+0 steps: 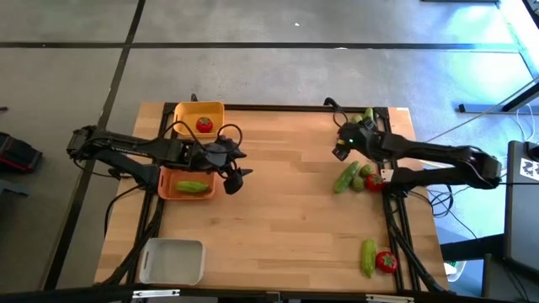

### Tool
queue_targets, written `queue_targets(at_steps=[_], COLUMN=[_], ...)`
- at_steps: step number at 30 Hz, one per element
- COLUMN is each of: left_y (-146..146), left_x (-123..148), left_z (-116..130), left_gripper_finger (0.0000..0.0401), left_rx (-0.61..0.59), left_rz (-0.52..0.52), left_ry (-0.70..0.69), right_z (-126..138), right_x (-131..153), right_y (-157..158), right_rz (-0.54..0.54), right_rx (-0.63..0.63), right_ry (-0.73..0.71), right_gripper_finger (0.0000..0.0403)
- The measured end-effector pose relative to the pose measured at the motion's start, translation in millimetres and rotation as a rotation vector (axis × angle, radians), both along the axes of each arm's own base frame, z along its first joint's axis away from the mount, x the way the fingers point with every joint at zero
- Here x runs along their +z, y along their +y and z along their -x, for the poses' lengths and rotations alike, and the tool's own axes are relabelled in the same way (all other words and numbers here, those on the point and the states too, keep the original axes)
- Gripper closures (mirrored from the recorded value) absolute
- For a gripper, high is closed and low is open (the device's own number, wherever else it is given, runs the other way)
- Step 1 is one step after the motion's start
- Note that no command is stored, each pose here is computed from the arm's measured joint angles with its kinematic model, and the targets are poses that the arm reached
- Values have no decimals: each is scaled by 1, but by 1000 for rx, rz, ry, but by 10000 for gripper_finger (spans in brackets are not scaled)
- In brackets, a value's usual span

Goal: Sort produce into baskets
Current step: Put the tomato into the yellow bin

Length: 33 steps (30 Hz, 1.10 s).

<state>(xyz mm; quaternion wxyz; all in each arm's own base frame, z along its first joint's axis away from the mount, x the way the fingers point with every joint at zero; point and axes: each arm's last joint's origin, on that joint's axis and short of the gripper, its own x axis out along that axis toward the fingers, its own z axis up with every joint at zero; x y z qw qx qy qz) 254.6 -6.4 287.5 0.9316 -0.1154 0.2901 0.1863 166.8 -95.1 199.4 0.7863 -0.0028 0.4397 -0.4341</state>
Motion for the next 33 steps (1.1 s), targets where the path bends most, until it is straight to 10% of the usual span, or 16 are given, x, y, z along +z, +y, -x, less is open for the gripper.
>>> queue_targets(at_steps=[33], left_y=[0], left_x=[0], left_z=[0], left_gripper_finger=[125], left_rx=[6], left_rz=[7], left_ry=[-3], right_z=[-4], right_x=[-26], right_y=[-35], right_rz=[-149], right_rx=[-158], right_ry=[192], right_gripper_finger=[95])
